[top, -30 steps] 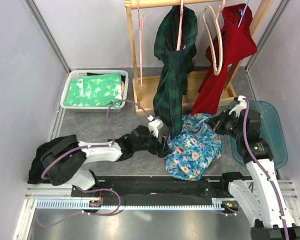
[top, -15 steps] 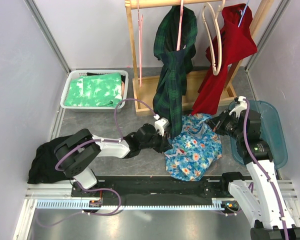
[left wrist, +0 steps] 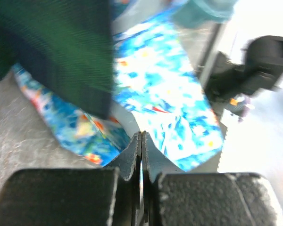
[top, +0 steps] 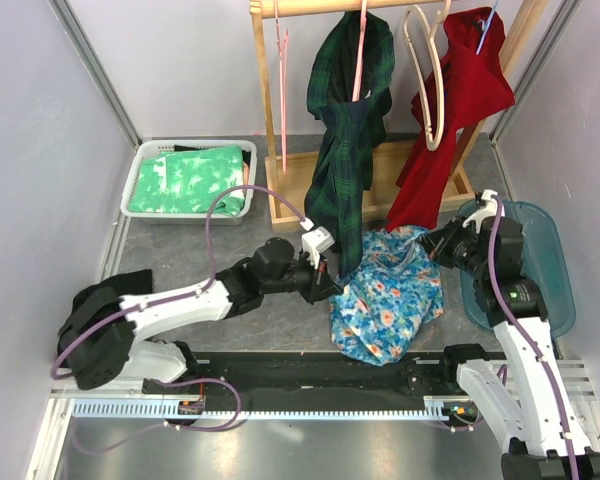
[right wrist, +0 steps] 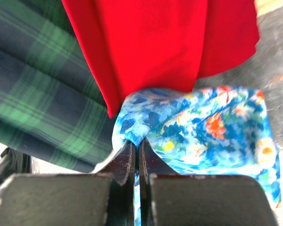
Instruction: Place the skirt on the hanger
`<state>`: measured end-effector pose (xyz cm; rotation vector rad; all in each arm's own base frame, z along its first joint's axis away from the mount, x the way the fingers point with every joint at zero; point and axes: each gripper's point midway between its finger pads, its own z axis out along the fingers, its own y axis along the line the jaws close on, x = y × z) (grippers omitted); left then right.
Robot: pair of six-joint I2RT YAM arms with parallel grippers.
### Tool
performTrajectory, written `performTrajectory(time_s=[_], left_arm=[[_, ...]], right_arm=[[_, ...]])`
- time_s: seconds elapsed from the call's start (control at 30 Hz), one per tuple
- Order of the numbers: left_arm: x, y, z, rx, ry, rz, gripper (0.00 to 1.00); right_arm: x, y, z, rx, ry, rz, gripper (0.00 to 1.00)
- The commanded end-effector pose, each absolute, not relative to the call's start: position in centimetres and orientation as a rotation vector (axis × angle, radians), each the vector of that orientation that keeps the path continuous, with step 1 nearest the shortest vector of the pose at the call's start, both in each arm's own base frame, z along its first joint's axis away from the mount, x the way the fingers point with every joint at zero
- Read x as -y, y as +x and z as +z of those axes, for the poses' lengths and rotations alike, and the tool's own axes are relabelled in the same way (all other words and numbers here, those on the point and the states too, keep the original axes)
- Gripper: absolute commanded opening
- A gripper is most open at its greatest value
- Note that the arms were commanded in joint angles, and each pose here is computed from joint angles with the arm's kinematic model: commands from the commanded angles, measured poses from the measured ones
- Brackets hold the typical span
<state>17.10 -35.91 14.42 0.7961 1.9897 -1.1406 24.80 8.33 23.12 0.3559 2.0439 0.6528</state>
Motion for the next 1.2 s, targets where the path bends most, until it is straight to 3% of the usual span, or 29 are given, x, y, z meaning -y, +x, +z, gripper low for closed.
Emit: performTrajectory(time_s=[0.0, 0.37, 0.57, 0.77, 1.17], left_arm=[[35.4, 14.1, 20.7, -1.797, 0.967, -1.241, 0.02], [30.1, 7.8, 35.6, -1.368, 1.071, -1.369, 0.02], [27.6, 6.0, 41.1, -1.237, 1.068, -1.364, 0.02], [28.1, 5.7, 43.2, -1.201, 1.093, -1.389, 0.02], [33.2, 3.4, 41.5, -1.208, 1.204, -1.536, 0.02]], right_arm=[[-6.8, 26.2, 28.2, -1.912, 0.389, 0.578, 0.00], [-5.1, 28.0, 38.9, -1.706, 0.383, 0.503, 0.00], [-4.5, 28.8, 44.3, -1.609, 0.370, 0.482, 0.00], [-3.9, 28.8, 46.7, -1.563, 0.367, 0.450, 0.00], [-2.1, 27.5, 48.5, -1.541, 0.371, 0.334, 0.00]])
